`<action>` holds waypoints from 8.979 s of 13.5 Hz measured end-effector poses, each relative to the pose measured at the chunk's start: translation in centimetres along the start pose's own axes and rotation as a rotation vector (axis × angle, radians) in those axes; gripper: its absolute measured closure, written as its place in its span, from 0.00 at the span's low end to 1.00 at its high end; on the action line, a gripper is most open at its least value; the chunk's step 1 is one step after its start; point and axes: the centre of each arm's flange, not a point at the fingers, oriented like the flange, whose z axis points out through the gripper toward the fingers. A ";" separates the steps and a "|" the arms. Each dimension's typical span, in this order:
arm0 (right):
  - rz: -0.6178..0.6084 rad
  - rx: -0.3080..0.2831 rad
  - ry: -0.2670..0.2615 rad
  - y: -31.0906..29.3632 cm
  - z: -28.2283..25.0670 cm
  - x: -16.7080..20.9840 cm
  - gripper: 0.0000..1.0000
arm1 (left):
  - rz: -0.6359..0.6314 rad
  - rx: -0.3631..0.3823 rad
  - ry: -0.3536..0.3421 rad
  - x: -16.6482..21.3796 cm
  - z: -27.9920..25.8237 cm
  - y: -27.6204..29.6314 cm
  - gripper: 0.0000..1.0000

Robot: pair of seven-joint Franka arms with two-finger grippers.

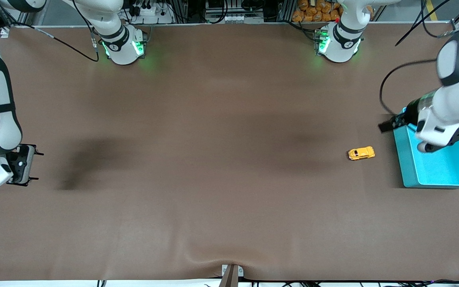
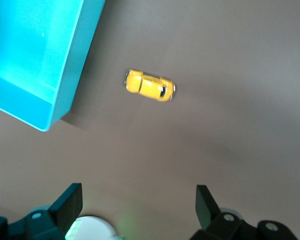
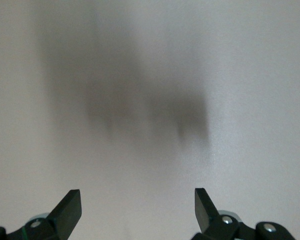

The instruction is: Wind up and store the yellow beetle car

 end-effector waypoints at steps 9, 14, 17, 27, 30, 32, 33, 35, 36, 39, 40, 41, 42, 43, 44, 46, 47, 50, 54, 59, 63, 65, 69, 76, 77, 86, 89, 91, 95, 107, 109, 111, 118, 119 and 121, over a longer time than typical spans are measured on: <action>0.316 0.011 0.006 -6.0 -14.0 2.8 0.00 | -0.639 -0.024 0.087 3.4 13.5 1.7 0.00; 0.449 -0.006 0.011 -10.3 -20.5 2.8 0.00 | -0.798 -0.012 0.128 4.9 18.0 2.5 0.00; 0.575 -0.010 0.015 -12.9 -23.7 3.6 0.00 | -0.821 -0.042 0.130 6.0 19.9 1.8 0.00; 1.175 0.010 -0.025 -17.5 -28.4 14.6 0.00 | -0.832 -0.032 0.103 5.8 24.3 0.4 0.00; 1.367 0.003 -0.027 -18.1 -29.5 16.1 0.00 | -0.827 -0.055 0.110 5.4 25.1 0.4 0.00; 1.416 -0.013 -0.012 -18.4 -30.5 16.2 0.00 | -0.826 -0.063 0.112 5.2 25.5 0.4 0.00; 1.424 -0.020 -0.003 -18.6 -31.0 16.1 0.00 | -0.825 -0.069 0.115 5.2 25.7 0.4 0.00; 1.440 -0.029 0.008 -18.9 -31.6 15.9 0.00 | -0.830 -0.083 0.118 5.2 26.1 0.0 0.00; 1.468 -0.031 0.011 -18.9 -31.7 15.8 0.00 | -0.835 -0.086 0.118 5.3 26.2 -0.3 0.00; 1.552 -0.049 0.033 -19.0 -32.7 15.6 0.00 | -0.842 -0.097 0.122 5.5 26.3 -0.6 0.00; 1.561 -0.056 0.042 -19.1 -33.1 15.6 0.00 | -0.841 -0.099 0.122 5.5 26.4 -0.6 0.00; 1.567 -0.067 0.054 -19.0 -33.3 15.6 0.00 | -0.841 -0.100 0.122 5.4 26.5 -0.7 0.00; 1.572 -0.076 0.065 -18.9 -33.5 15.6 0.00 | -0.840 -0.099 0.120 5.3 26.7 -0.7 0.00; 1.574 -0.080 0.070 -18.8 -33.6 15.5 0.00 | -0.839 -0.097 0.118 5.1 27.0 -0.8 0.00; 1.575 -0.081 0.071 -18.8 -33.6 15.5 0.00 | -0.839 -0.095 0.117 5.0 27.1 -0.8 0.00; 1.575 -0.081 0.072 -18.8 -33.6 15.6 0.00 | -0.839 -0.096 0.116 4.9 27.3 -0.8 0.21; 1.576 -0.081 0.072 -18.8 -33.6 15.5 0.00 | -0.838 -0.097 0.117 4.9 27.3 -0.8 0.30; 1.584 -0.080 0.073 -18.8 -33.6 15.1 0.00 | -0.838 -0.110 0.124 5.0 27.1 -0.7 0.52; 1.591 -0.080 0.073 -18.8 -33.6 14.8 0.00 | -0.836 -0.127 0.133 5.2 26.8 -0.6 0.52; 1.595 -0.078 0.072 -18.8 -33.6 14.6 0.00 | -0.775 -0.131 0.164 5.9 22.1 -0.6 0.52; 1.594 -0.078 0.071 -18.8 -33.6 14.7 0.00 | -0.595 -0.044 0.163 6.5 14.4 -1.6 0.52; 1.593 -0.078 0.071 -18.8 -33.6 14.7 0.00 | -0.443 -0.013 0.158 7.3 11.4 -4.5 0.53; 1.594 -0.078 0.072 -18.8 -33.6 14.7 0.00 | -0.282 -0.001 0.139 10.5 11.2 -12.8 0.53; 1.595 -0.078 0.072 -18.8 -33.6 14.7 0.00 | -0.173 -0.013 0.134 13.5 14.2 -19.6 0.53; 1.595 -0.079 0.072 -18.8 -33.6 14.7 0.00 | -0.160 -0.015 0.137 14.1 15.3 -20.1 0.53; 1.595 -0.079 0.073 -18.8 -33.6 14.7 0.00 | -0.084 0.019 0.185 17.6 23.2 -23.5 0.53; 1.595 -0.079 0.073 -18.8 -33.6 14.7 0.00 | -0.085 0.014 0.182 17.9 24.1 -24.3 0.53; 1.595 -0.079 0.072 -18.8 -33.6 14.7 0.00 | -0.085 0.013 0.181 17.9 24.2 -24.4 0.53; 1.595 -0.078 0.072 -18.7 -33.6 14.7 0.00 | -0.082 0.007 0.191 18.0 24.4 -24.1 0.40; 1.595 -0.078 0.072 -18.7 -33.6 14.7 0.00 | -0.032 0.008 0.320 17.8 14.8 -22.3 0.00; 1.595 -0.078 0.072 -18.7 -33.6 14.7 0.00 | 0.072 0.053 0.302 16.3 10.4 -20.7 0.00; 1.595 -0.078 0.072 -18.7 -33.6 14.7 0.00 | 0.191 0.104 0.270 14.4 4.0 -19.3 0.00; 1.595 -0.078 0.071 -18.7 -33.6 14.7 0.00 | 0.408 0.040 0.253 3.5 -12.2 -9.6 0.00; 1.595 -0.078 0.071 -18.7 -33.6 14.7 0.00 | 0.430 0.034 0.251 2.2 -12.9 -8.6 0.00; 1.595 -0.077 0.071 -18.7 -33.5 14.7 0.00 | 0.481 0.036 0.268 -0.6 -14.3 -6.1 0.00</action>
